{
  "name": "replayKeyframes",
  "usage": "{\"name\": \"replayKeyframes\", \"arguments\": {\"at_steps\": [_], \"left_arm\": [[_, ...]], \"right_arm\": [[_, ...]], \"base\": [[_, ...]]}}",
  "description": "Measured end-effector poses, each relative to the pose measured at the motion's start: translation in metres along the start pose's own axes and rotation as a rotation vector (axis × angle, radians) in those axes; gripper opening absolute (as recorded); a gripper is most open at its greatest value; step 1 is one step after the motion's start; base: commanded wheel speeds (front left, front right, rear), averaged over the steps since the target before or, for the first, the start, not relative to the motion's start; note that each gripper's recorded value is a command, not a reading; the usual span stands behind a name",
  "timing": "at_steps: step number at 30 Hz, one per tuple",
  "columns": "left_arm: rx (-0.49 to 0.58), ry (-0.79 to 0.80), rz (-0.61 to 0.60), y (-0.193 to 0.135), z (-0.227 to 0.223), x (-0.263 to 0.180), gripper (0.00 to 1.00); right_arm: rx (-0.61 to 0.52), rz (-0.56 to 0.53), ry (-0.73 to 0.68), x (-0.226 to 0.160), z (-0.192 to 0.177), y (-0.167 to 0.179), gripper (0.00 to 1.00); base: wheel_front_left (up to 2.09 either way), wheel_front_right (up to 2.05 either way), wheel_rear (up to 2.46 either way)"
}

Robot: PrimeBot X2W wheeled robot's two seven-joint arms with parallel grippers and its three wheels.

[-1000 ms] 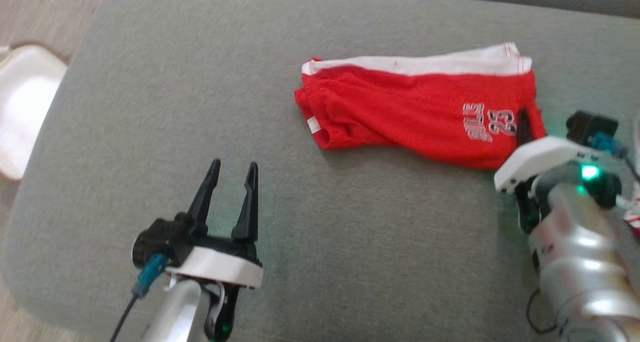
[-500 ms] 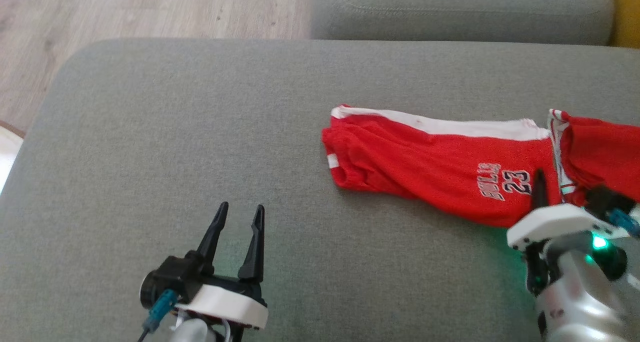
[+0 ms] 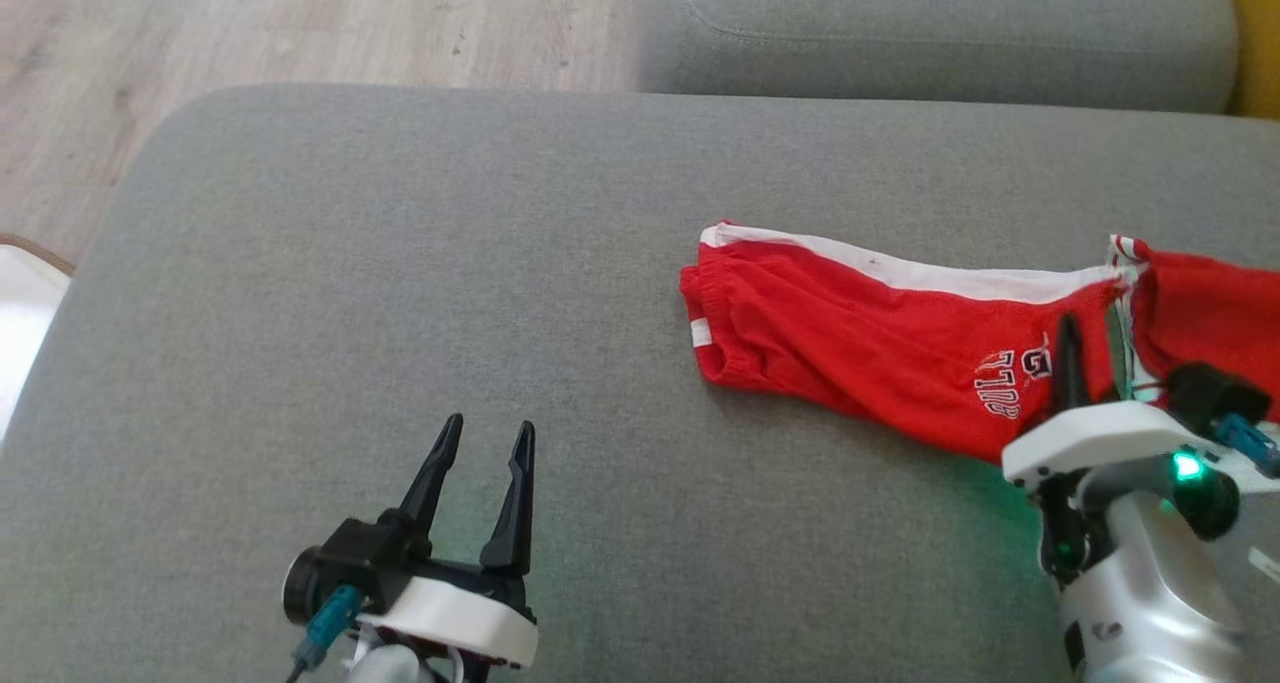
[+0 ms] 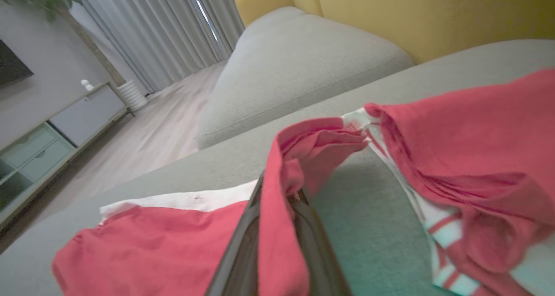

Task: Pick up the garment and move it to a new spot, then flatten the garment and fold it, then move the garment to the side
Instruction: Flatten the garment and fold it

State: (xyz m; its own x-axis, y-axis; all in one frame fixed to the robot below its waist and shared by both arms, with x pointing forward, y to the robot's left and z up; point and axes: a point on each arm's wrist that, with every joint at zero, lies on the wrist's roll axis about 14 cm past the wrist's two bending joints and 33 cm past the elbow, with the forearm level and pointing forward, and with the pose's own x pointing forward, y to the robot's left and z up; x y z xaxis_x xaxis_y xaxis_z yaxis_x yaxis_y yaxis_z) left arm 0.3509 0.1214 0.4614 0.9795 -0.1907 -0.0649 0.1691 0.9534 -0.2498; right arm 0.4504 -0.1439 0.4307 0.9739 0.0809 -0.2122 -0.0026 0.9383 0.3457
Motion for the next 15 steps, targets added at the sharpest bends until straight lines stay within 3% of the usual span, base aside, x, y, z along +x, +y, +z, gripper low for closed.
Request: {"name": "replayKeyframes", "arguments": {"at_steps": [15], "left_arm": [[0.003, -0.018, 0.064, 0.017, 0.004, -0.017, 1.0]], "right_arm": [[-0.027, 0.35, 0.002, 0.005, 0.007, 0.123, 0.0]], "base": [[0.0, 0.0, 0.0]]}}
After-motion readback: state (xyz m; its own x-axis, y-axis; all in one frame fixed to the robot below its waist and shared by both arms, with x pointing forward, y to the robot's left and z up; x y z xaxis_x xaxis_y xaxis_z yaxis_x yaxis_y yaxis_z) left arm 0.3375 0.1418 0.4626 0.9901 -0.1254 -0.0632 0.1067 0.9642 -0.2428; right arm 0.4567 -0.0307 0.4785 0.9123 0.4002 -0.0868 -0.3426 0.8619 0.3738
